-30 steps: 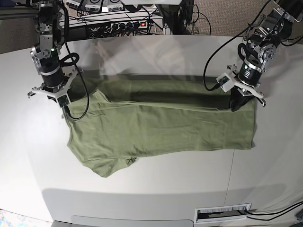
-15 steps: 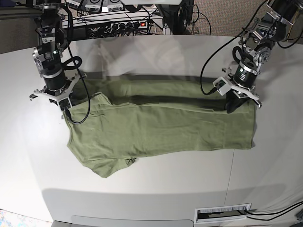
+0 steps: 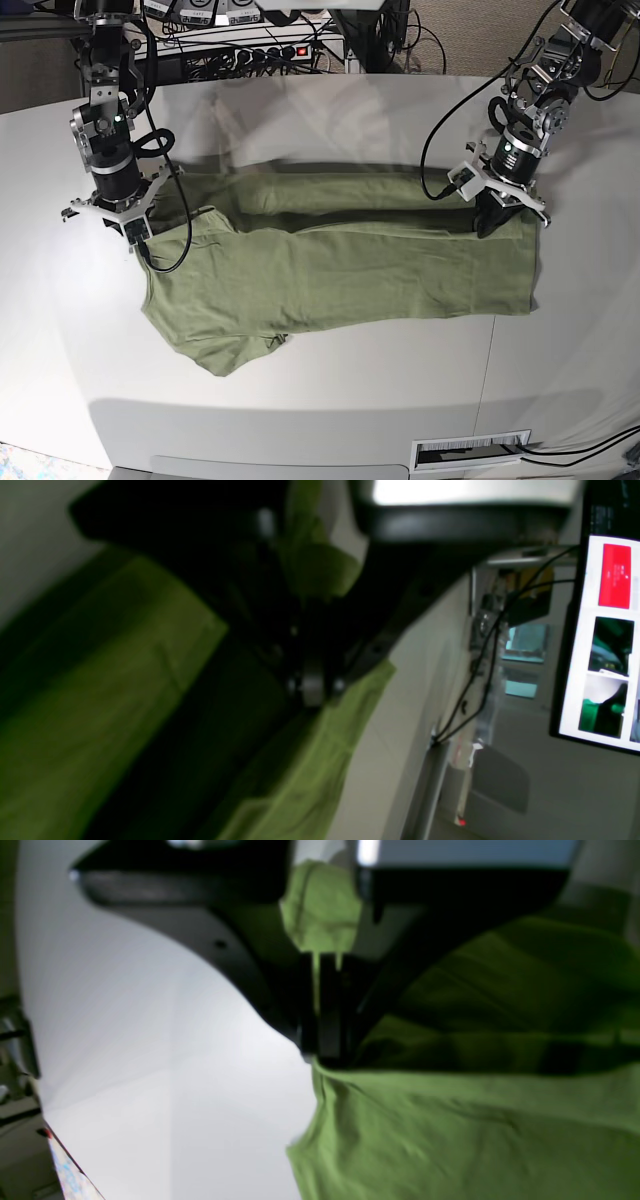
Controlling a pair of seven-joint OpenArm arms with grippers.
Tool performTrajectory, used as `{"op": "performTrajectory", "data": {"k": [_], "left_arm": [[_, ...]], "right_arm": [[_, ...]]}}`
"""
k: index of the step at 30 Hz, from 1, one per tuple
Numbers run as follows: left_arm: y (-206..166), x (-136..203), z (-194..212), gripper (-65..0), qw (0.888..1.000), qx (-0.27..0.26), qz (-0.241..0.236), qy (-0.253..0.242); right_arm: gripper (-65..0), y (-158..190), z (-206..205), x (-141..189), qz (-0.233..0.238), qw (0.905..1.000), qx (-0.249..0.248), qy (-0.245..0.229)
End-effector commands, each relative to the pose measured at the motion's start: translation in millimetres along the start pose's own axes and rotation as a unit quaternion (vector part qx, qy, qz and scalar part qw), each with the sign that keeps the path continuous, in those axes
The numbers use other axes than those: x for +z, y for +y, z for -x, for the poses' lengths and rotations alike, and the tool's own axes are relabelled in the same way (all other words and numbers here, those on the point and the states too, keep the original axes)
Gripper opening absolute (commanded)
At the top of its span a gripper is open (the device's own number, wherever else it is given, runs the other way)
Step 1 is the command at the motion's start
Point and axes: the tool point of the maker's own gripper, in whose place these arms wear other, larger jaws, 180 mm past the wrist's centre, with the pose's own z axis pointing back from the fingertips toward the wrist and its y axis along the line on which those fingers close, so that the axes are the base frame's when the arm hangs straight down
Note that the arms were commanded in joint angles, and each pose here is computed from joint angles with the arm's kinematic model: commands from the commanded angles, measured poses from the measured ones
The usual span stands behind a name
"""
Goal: Fold the T-shirt properly
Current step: 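Drag the shirt toward the robot base and lower it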
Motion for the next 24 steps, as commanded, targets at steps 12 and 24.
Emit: {"op": "performTrajectory", "data": {"k": [12,24], "left_arm": [[15.0,-1.3,6.1,-44.8,1.0,-0.006,-0.019,0.016],[27.0,-7.0,2.2,-65.0,0.999,-0.014,-0.028,0.008]], "right_arm": [[-50.7,-16.1,-9.4,1.0,0.026,0.9995,0.011,-0.013],[-65.0,-7.0,-23.6,-1.1,0.008,0.9989,-0.025,-0.04]]}}
